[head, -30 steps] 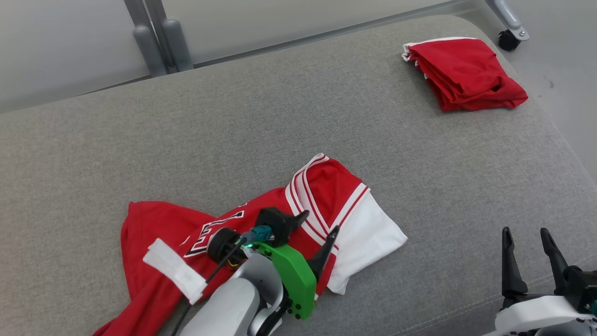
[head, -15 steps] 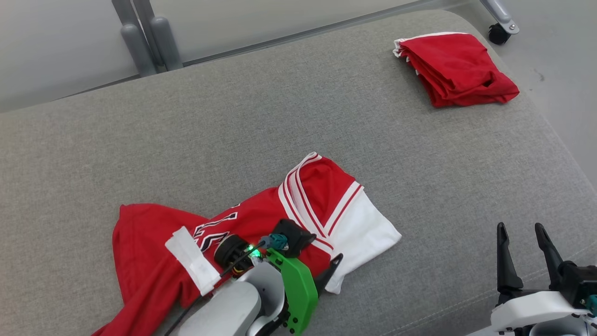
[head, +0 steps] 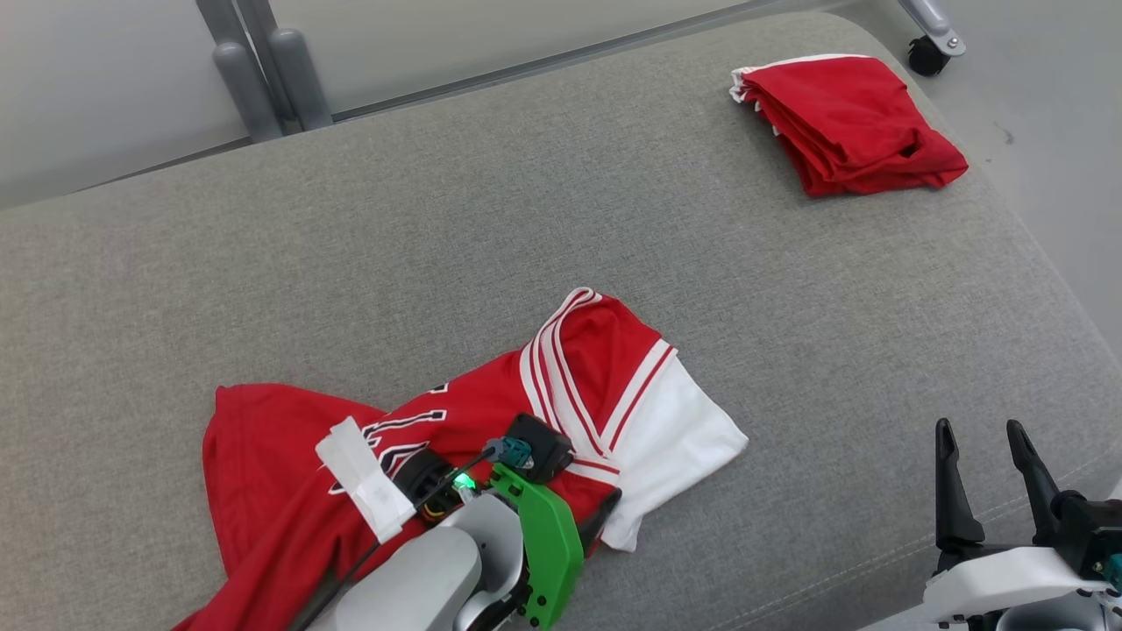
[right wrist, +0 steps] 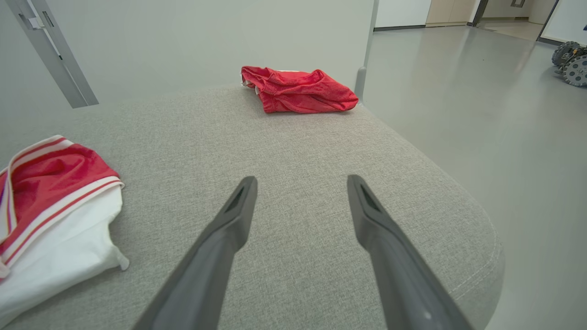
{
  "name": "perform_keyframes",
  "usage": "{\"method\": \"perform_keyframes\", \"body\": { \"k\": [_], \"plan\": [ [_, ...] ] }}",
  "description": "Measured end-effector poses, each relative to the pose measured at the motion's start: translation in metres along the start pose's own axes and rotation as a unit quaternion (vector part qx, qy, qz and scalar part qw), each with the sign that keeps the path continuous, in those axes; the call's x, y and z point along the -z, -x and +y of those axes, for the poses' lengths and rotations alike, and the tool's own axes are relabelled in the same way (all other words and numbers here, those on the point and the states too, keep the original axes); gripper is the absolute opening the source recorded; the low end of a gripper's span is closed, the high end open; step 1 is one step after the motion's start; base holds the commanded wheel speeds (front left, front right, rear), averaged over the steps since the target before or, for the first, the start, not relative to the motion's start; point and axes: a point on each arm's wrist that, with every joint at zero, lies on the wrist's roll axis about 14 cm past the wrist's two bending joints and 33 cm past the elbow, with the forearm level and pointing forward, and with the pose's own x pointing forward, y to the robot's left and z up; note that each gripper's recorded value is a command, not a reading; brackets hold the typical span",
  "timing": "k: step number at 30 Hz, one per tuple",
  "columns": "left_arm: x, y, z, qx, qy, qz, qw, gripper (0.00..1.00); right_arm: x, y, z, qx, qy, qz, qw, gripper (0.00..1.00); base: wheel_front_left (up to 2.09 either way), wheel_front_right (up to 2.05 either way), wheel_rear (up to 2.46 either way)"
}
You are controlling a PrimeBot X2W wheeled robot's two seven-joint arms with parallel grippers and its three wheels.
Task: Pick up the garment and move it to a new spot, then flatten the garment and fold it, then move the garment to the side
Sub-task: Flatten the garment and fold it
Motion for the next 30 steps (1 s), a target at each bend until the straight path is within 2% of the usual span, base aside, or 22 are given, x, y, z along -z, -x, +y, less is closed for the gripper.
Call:
{"method": "perform_keyframes", "body": {
  "k": [1,3,4,10,13,16,23,27,30],
  "plan": [
    [0.003,0.000,0.002,-0.002,0.001,0.004,1.000,0.99,0.000,0.000,0.000,0.000,0.000,0.001,1.000,1.00,0.00,0.00,0.00],
    [0.004,0.000,0.005,-0.005,0.004,0.003,1.000,0.29,0.001,-0.001,0.001,-0.001,-0.001,0.001,1.000,1.00,0.00,0.00,0.00],
    [0.004,0.000,0.007,-0.008,0.008,0.001,1.000,0.00,0.001,-0.001,0.001,-0.001,-0.002,0.002,1.000,1.00,0.00,0.00,0.00],
    [-0.005,0.003,0.011,-0.016,0.035,-0.028,0.999,0.00,0.001,-0.003,0.002,-0.003,-0.002,0.001,1.000,1.00,0.00,0.00,0.00],
    [-0.021,0.007,0.013,-0.019,0.068,-0.067,0.995,0.00,0.000,-0.004,0.003,-0.006,0.000,0.000,1.000,1.00,0.00,0.00,0.00],
    [-0.048,0.013,0.020,-0.027,0.109,-0.128,0.985,0.00,-0.001,-0.006,0.006,-0.011,0.001,-0.002,1.000,1.00,0.00,0.00,0.00],
    [-0.094,0.029,0.017,-0.025,0.141,-0.216,0.966,0.00,-0.003,-0.010,0.017,-0.028,0.005,-0.007,1.000,1.00,0.00,0.00,0.00],
    [-0.100,0.035,0.041,-0.083,0.144,-0.249,0.954,0.00,-0.002,-0.014,0.023,-0.037,0.008,-0.006,0.999,1.00,0.00,0.00,0.00],
    [-0.108,0.039,0.066,-0.132,0.123,-0.266,0.947,0.00,-0.005,-0.020,0.029,-0.045,0.009,-0.010,0.999,1.00,0.00,0.00,0.00]
  ]
}}
